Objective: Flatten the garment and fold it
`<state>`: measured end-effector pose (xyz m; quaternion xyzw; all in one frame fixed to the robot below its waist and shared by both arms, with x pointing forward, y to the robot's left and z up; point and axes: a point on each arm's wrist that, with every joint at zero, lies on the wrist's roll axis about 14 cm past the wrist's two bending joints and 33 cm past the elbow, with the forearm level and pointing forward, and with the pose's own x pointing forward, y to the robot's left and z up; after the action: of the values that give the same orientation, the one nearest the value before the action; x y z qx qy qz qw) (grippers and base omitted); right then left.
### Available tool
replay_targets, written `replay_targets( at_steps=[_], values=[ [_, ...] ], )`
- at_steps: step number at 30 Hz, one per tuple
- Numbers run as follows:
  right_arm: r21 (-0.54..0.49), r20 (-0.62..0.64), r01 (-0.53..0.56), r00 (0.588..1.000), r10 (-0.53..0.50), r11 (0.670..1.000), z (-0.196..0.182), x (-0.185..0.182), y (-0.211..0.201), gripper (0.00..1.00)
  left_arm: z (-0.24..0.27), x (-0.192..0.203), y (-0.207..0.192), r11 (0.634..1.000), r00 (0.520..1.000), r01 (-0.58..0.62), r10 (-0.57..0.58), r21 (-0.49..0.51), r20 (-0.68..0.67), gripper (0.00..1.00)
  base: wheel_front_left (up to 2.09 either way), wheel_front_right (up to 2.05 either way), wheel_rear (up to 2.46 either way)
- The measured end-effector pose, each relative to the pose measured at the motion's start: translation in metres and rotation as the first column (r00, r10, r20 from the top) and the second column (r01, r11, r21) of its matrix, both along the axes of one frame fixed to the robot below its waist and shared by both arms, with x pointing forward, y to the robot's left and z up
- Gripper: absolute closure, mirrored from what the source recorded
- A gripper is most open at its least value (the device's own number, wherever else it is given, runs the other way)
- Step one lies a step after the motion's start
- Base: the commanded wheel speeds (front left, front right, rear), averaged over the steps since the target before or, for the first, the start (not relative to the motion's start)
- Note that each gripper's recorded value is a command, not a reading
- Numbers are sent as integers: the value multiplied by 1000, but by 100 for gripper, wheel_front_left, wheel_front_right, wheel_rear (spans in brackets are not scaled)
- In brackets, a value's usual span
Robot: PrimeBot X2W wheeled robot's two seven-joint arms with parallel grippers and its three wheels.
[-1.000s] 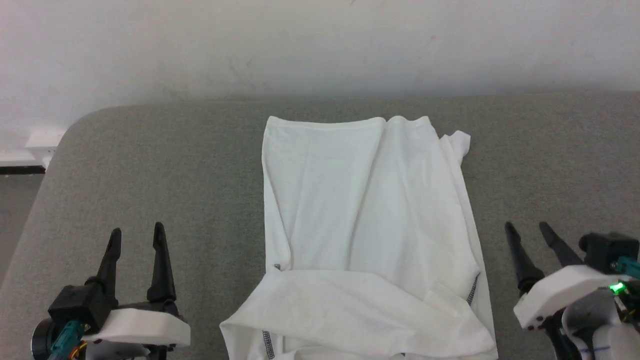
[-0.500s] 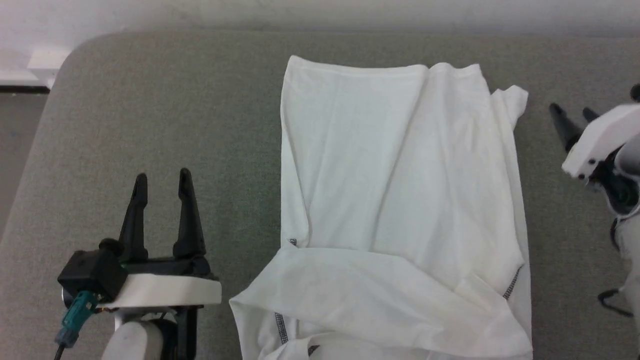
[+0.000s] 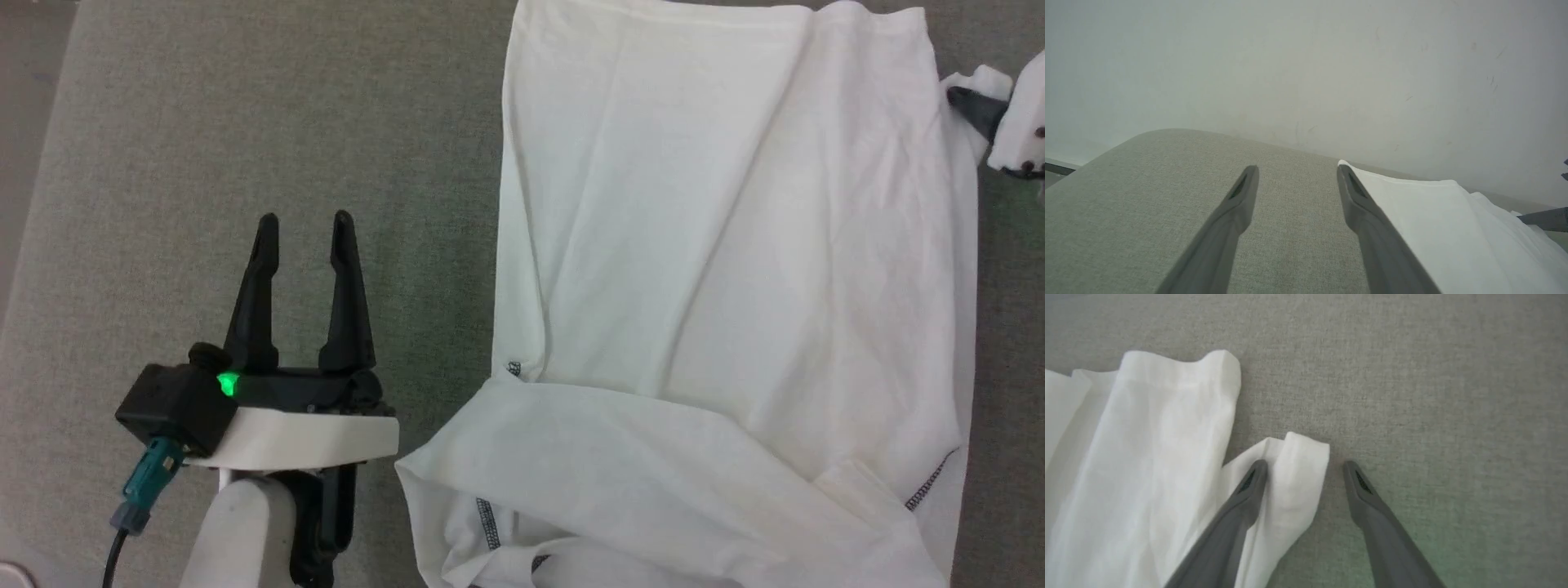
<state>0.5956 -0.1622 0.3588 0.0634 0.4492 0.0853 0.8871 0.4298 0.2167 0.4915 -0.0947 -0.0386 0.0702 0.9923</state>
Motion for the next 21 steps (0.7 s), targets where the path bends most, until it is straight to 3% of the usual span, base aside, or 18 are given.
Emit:
replay_targets(
  at_steps=[2,3,5,9,15,21],
  values=[
    [-1,-54,-8,998,8,1000,-6,3,1,0,-6,0,3,1000,1000,-7,7,2,-16,0,0,0,0],
    [0,-79,-13,997,13,1000,-8,4,3,27,-9,-1,5,1000,1000,-12,12,6,-24,0,0,0,0],
    [13,-117,-11,993,12,1000,-11,4,5,100,-12,-2,8,1000,999,-21,21,9,-35,0,0,0,0],
    [16,-124,-8,992,10,1000,-8,2,5,100,-12,-5,10,1000,999,-23,24,16,-36,0,0,0,0],
    [8,9,-5,1000,5,1000,12,-2,4,100,0,-9,9,1000,1000,-17,17,17,-6,0,0,0,0],
    [-26,278,-6,961,13,1000,87,8,-11,100,13,-24,5,1000,1000,-14,14,12,22,0,0,0,0]
  ],
)
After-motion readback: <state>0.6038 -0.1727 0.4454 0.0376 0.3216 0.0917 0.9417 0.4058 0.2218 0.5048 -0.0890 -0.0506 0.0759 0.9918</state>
